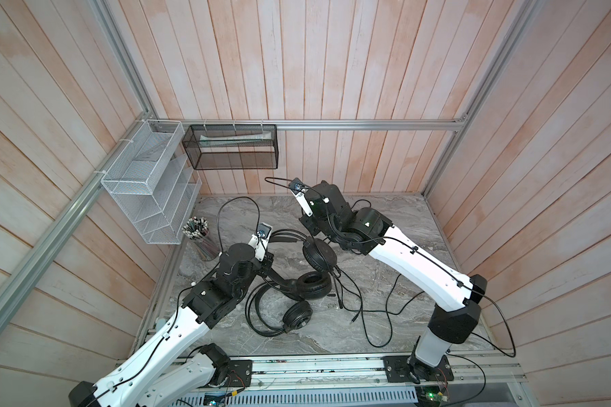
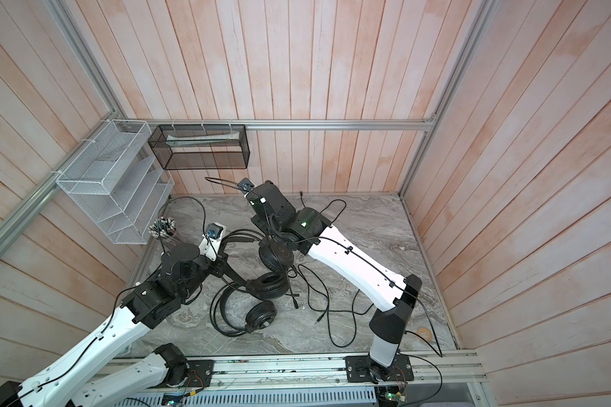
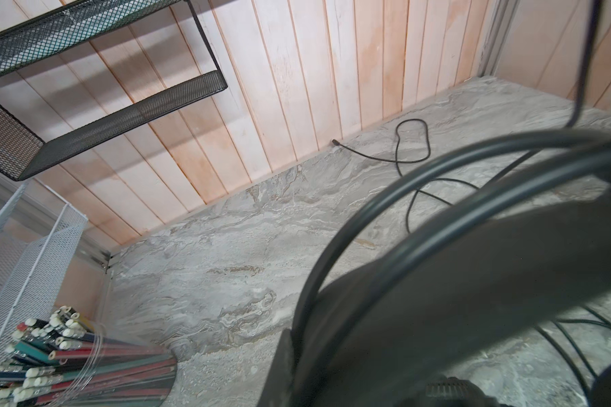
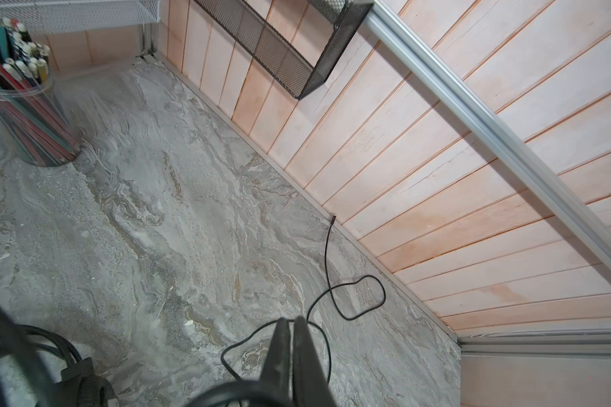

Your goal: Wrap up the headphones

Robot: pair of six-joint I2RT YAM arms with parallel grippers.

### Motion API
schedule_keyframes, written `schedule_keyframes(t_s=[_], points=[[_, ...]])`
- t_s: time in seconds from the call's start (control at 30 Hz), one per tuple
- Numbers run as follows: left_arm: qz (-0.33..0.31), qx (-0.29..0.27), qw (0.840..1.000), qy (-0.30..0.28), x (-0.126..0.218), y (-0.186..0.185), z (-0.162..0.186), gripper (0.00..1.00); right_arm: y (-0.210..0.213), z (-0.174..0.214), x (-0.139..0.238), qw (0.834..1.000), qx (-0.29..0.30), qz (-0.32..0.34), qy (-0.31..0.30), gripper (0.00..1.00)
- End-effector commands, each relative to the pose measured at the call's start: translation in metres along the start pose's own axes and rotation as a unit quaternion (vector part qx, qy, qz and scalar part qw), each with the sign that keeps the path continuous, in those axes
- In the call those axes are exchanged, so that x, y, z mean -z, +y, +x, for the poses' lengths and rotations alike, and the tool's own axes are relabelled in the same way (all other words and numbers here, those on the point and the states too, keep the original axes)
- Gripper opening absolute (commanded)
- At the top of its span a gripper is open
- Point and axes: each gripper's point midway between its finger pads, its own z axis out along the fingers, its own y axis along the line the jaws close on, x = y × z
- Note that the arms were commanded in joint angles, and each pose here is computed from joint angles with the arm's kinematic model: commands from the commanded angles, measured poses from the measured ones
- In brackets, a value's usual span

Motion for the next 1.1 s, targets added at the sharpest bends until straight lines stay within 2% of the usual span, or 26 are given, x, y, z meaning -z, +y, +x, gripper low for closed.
schedule_keyframes(t_s=[0.0, 0.1, 0.27, 0.33, 0.43, 0.67, 0.8, 0.9, 0.97, 1.07], points=[[0.033, 0.038, 0.997, -0.051, 0.008, -0.009, -0.022, 0.00, -0.007, -0.015, 0.003, 0.999, -0.024, -0.008, -0.023, 0.01], [0.035, 0.048, 0.997, -0.046, 0.009, -0.009, -0.023, 0.00, -0.006, -0.010, -0.002, 1.000, -0.027, -0.007, -0.012, 0.11], [0.036, 0.066, 0.997, -0.028, 0.005, -0.010, -0.025, 0.00, -0.013, -0.004, -0.002, 0.999, -0.050, 0.010, 0.001, 0.35], [0.038, 0.067, 0.997, -0.026, 0.004, -0.011, -0.026, 0.00, -0.012, -0.005, 0.001, 0.998, -0.063, 0.002, 0.003, 0.58], [0.041, 0.068, 0.997, -0.024, 0.002, -0.012, -0.026, 0.00, -0.014, -0.005, 0.004, 0.997, -0.070, 0.001, 0.010, 0.72], [0.040, 0.081, 0.996, -0.019, 0.003, -0.010, -0.031, 0.00, -0.028, -0.004, 0.016, 0.995, -0.093, 0.023, 0.014, 0.75], [0.037, 0.123, 0.992, -0.016, 0.008, -0.001, -0.041, 0.00, -0.048, -0.014, 0.039, 0.990, -0.135, 0.039, -0.029, 0.76], [0.047, 0.158, 0.986, -0.022, 0.015, 0.007, -0.055, 0.00, -0.084, -0.019, 0.075, 0.972, -0.203, 0.057, -0.103, 0.81], [0.057, 0.180, 0.981, -0.036, 0.024, 0.013, -0.067, 0.00, -0.118, -0.013, 0.106, 0.947, -0.261, 0.079, -0.169, 0.86], [0.063, 0.200, 0.976, -0.055, 0.035, 0.020, -0.082, 0.00, -0.147, 0.006, 0.149, 0.906, -0.320, 0.088, -0.263, 0.95]])
